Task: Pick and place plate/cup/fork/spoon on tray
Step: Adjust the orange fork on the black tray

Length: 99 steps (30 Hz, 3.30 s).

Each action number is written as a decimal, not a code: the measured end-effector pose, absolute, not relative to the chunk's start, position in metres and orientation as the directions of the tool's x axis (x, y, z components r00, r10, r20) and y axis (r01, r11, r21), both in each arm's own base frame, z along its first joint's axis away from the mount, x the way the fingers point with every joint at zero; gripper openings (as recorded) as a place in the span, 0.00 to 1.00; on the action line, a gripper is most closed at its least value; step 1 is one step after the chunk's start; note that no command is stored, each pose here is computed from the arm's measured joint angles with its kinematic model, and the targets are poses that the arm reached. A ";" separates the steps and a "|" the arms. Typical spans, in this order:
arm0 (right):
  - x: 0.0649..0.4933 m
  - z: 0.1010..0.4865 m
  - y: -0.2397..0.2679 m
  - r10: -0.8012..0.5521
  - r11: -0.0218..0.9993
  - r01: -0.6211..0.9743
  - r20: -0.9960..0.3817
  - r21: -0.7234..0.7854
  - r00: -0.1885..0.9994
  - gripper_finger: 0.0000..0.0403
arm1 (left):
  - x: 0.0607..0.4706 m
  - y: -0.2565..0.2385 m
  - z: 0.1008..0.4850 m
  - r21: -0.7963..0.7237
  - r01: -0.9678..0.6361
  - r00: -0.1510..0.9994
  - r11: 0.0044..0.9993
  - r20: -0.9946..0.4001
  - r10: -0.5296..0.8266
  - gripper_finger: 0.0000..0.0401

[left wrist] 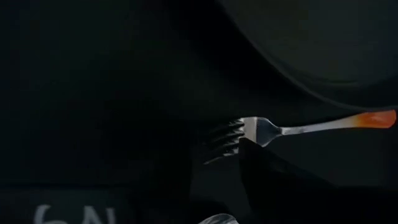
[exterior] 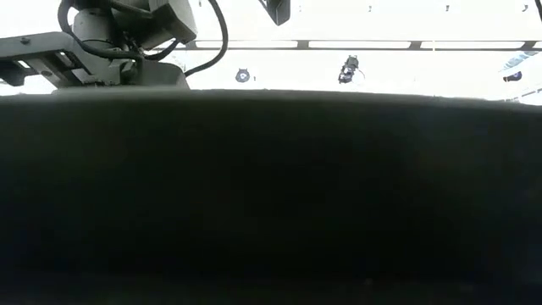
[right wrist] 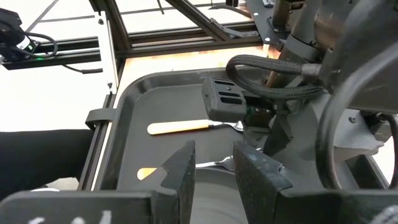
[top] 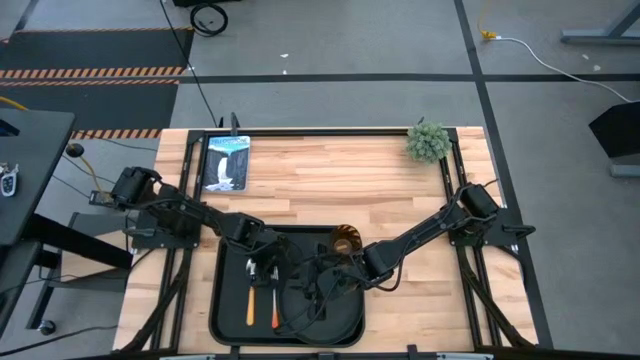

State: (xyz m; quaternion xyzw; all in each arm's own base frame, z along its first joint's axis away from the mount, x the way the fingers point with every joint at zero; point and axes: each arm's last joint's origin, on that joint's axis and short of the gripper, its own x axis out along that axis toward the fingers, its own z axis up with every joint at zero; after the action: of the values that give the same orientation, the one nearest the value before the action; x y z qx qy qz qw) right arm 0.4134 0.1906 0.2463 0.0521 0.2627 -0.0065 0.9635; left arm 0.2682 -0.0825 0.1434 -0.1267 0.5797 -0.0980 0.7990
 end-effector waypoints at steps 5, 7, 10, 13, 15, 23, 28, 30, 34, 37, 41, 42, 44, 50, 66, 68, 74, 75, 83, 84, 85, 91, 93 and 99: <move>0.413 0.246 0.191 0.014 0.994 0.040 -0.507 0.097 0.862 0.28 | 0.269 -0.082 0.143 -0.329 0.008 0.308 0.944 -0.898 -0.316 0.27; 0.413 0.246 0.191 0.014 0.994 0.040 -0.507 0.097 0.862 0.28 | 0.269 -0.081 0.143 -0.335 0.006 0.307 0.942 -0.896 -0.321 0.24; 0.413 0.246 0.191 0.015 0.995 0.040 -0.507 0.097 0.862 0.28 | 0.270 -0.079 0.143 -0.338 -0.003 0.309 0.941 -0.895 -0.321 0.19; 0.413 0.246 0.191 0.015 0.995 0.039 -0.507 0.096 0.862 0.28 | 0.270 -0.077 0.144 -0.341 -0.018 0.313 0.940 -0.895 -0.318 0.13; 0.413 0.246 0.191 0.015 0.995 0.039 -0.507 0.096 0.862 0.28 | 0.271 -0.077 0.144 -0.341 -0.019 0.313 0.940 -0.895 -0.319 0.09; 0.413 0.246 0.191 0.014 0.995 0.037 -0.507 0.092 0.862 0.28 | 0.271 -0.077 0.144 -0.338 0.006 0.313 0.941 -0.893 -0.323 0.02; 0.413 0.246 0.191 0.015 0.995 0.038 -0.507 0.092 0.862 0.28 | 0.270 -0.074 0.143 -0.323 0.036 0.299 0.946 -0.900 -0.318 0.02; 0.413 0.246 0.191 0.015 0.995 0.039 -0.507 0.095 0.862 0.28 | 0.269 -0.071 0.143 -0.323 0.045 0.285 0.945 -0.903 -0.322 0.02; 0.413 0.246 0.191 0.015 0.995 0.039 -0.507 0.095 0.862 0.28 | 0.268 -0.066 0.143 -0.347 0.057 0.259 0.936 -0.900 -0.349 0.01; 0.413 0.246 0.191 0.014 0.995 0.040 -0.507 0.095 0.862 0.28 | 0.267 -0.064 0.144 -0.358 0.079 0.249 0.930 -0.896 -0.367 0.01; 0.413 0.246 0.191 0.014 0.995 0.040 -0.506 0.096 0.862 0.28 | 0.263 -0.064 0.144 -0.351 0.120 0.214 0.928 -0.904 -0.370 0.01; 0.413 0.246 0.191 0.015 0.995 0.039 -0.505 0.096 0.863 0.28 | 0.263 -0.064 0.143 -0.350 0.126 0.207 0.928 -0.906 -0.370 0.01; 0.414 0.247 0.191 0.016 0.995 0.037 -0.501 0.096 0.865 0.28 | 0.261 -0.063 0.143 -0.345 0.142 0.194 0.928 -0.910 -0.367 0.01; 0.414 0.247 0.191 0.018 0.994 0.036 -0.494 0.099 0.869 0.28 | 0.260 -0.063 0.143 -0.335 0.179 0.179 0.925 -0.913 -0.365 0.01; 0.414 0.247 0.192 0.046 0.995 0.007 -0.496 0.104 0.867 0.28 | 0.259 -0.062 0.142 -0.291 0.213 0.180 0.933 -0.927 -0.330 0.09; 0.414 0.247 0.193 0.069 0.995 -0.020 -0.500 0.102 0.863 0.28 | 0.259 -0.062 0.142 -0.285 0.204 0.182 0.937 -0.929 -0.323 0.10; 0.414 0.247 0.193 0.071 0.995 -0.027 -0.501 0.096 0.863 0.28 | 0.259 -0.062 0.142 -0.292 0.143 0.185 0.946 -0.931 -0.315 0.15; 0.414 0.247 0.193 0.072 0.995 -0.027 -0.500 0.095 0.863 0.28 | 0.259 -0.062 0.142 -0.297 0.132 0.184 0.946 -0.930 -0.318 0.16; 0.414 0.247 0.193 0.072 0.995 -0.024 -0.501 0.101 0.863 0.28 | 0.257 -0.062 0.141 -0.308 0.089 0.165 0.947 -0.933 -0.319 0.19; 0.414 0.247 0.193 0.072 0.995 -0.024 -0.500 0.102 0.863 0.28 | 0.257 -0.062 0.141 -0.309 0.083 0.164 0.947 -0.933 -0.319 0.19; 0.414 0.247 0.193 0.072 0.995 -0.024 -0.500 0.102 0.863 0.28 | 0.257 -0.062 0.141 -0.312 0.075 0.164 0.947 -0.933 -0.320 0.19; 0.414 0.247 0.193 0.072 0.995 -0.024 -0.500 0.102 0.863 0.28 | 0.257 -0.062 0.141 -0.313 0.072 0.165 0.947 -0.933 -0.321 0.19; 0.414 0.247 0.193 0.072 0.994 -0.024 -0.500 0.102 0.863 0.28 | 0.257 -0.062 0.141 -0.313 0.071 0.165 0.947 -0.933 -0.321 0.19; 0.414 0.247 0.193 0.072 0.994 -0.024 -0.500 0.102 0.863 0.28 | 0.258 -0.062 0.141 -0.314 0.068 0.168 0.947 -0.932 -0.322 0.19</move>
State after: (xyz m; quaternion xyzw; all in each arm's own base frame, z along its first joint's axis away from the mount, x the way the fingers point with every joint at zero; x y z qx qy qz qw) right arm 0.4141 0.1930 0.2474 0.0463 0.2607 0.0249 0.9640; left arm 0.2578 -0.0619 0.1413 -0.1002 0.6320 -0.1286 0.7576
